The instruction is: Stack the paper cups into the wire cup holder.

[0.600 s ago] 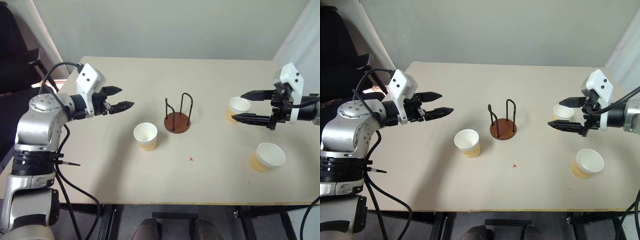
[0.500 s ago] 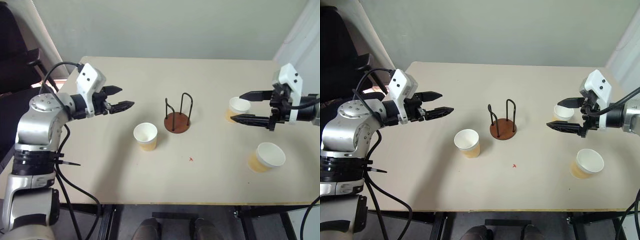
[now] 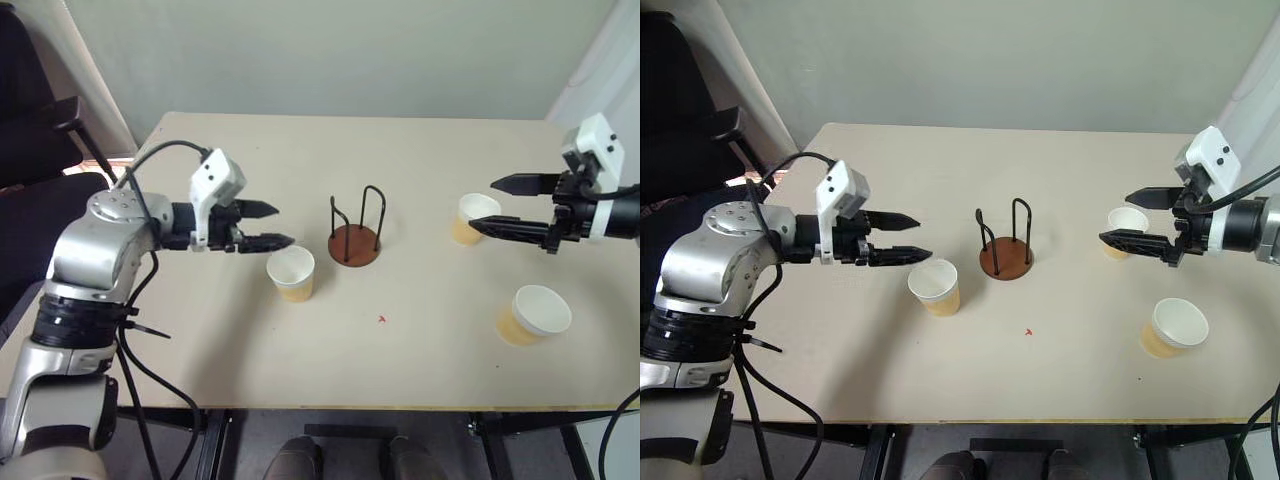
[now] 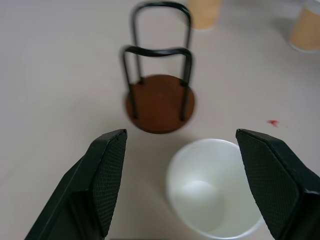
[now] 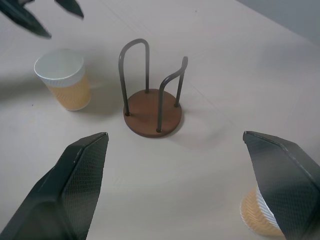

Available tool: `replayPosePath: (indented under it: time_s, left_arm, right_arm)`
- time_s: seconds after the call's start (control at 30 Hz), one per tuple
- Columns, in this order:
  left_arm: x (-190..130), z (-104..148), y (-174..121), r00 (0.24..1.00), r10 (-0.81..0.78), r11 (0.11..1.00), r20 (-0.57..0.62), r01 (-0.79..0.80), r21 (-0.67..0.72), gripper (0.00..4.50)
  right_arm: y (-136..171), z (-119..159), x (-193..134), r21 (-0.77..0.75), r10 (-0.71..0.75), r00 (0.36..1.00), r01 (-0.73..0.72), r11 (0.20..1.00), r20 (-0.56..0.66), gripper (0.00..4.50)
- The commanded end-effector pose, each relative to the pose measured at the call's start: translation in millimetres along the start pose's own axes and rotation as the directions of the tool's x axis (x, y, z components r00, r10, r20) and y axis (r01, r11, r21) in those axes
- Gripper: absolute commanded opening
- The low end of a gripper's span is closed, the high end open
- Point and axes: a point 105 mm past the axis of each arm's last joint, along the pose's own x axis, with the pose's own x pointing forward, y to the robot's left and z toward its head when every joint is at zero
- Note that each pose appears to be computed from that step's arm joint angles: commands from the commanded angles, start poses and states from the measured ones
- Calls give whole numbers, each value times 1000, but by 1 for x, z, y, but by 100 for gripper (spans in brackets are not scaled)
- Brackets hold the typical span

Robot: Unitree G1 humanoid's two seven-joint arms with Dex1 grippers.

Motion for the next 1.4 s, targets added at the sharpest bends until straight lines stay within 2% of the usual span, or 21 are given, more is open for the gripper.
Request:
replayPosePath:
  time_s: [0.03, 0.2, 0.37, 0.57, 0.93, 1.4]
  left_arm:
    - [9, 15, 4, 999, 27, 999, 40, -28, 29, 375]
    - [31, 17, 11, 995, 70, 998, 72, -70, 1, 375]
    - [52, 14, -2, 997, 18, 999, 81, -16, -36, 375]
    - [62, 7, -6, 998, -8, 999, 59, 11, -49, 375]
    - [87, 16, -7, 997, -6, 999, 79, 9, -32, 375]
    - [113, 13, 0, 995, 51, 999, 82, -52, 13, 375]
  right_arm:
    - [4, 16, -13, -42, -40, 998, 41, 998, 39, 448]
    - [8, 15, -17, -40, -42, 999, 43, 998, 21, 448]
    - [27, 22, -19, -35, 55, 998, -54, 998, 28, 448]
    - [43, 28, -15, -33, 114, 993, -112, 993, 43, 448]
    - [48, 28, -13, -27, 123, 991, -122, 992, 50, 448]
    - [46, 23, -10, -32, 102, 993, -100, 994, 53, 448]
